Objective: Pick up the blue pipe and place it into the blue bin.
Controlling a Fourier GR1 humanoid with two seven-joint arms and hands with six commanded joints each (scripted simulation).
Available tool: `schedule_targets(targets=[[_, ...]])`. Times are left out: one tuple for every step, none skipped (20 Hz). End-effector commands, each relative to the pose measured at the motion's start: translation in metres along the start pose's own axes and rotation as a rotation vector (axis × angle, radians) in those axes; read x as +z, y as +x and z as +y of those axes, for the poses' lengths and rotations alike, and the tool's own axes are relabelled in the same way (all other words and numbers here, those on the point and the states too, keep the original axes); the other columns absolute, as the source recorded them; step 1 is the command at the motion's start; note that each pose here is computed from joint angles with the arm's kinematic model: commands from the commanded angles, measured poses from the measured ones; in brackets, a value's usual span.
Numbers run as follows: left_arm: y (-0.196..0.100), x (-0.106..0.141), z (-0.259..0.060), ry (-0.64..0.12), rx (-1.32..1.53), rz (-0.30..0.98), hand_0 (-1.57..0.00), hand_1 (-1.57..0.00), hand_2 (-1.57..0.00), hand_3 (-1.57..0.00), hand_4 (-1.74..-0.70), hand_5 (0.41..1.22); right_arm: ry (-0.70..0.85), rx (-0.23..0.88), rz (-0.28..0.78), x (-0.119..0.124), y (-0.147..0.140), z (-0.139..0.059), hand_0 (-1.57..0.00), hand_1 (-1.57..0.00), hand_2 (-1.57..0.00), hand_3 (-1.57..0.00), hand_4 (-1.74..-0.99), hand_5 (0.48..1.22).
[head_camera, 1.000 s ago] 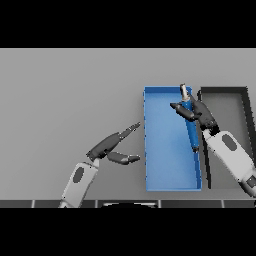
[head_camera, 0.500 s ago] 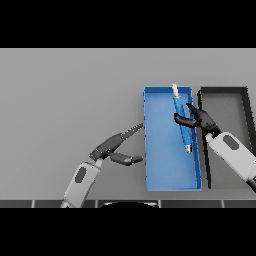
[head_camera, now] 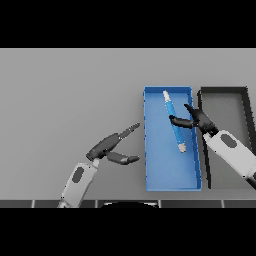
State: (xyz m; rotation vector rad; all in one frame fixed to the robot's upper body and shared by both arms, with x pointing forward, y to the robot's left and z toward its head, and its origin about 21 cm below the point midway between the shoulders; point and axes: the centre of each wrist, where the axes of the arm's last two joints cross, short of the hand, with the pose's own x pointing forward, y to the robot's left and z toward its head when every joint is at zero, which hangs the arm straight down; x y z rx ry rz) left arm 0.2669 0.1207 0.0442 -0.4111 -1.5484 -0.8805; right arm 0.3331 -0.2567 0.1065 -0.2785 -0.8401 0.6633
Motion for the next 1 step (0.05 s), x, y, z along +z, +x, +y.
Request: schedule_targets(targets=[[-0.0023,0.0001,0.0022,-0.004,0.001,0.004,0.0,0.0,0.0,0.0,-0.88,0.431,0.002,-0.005,0.001,0.0001,0.0008,-0.0011,-0.01,-0.01,-0.01,0.0,-1.022,0.643]])
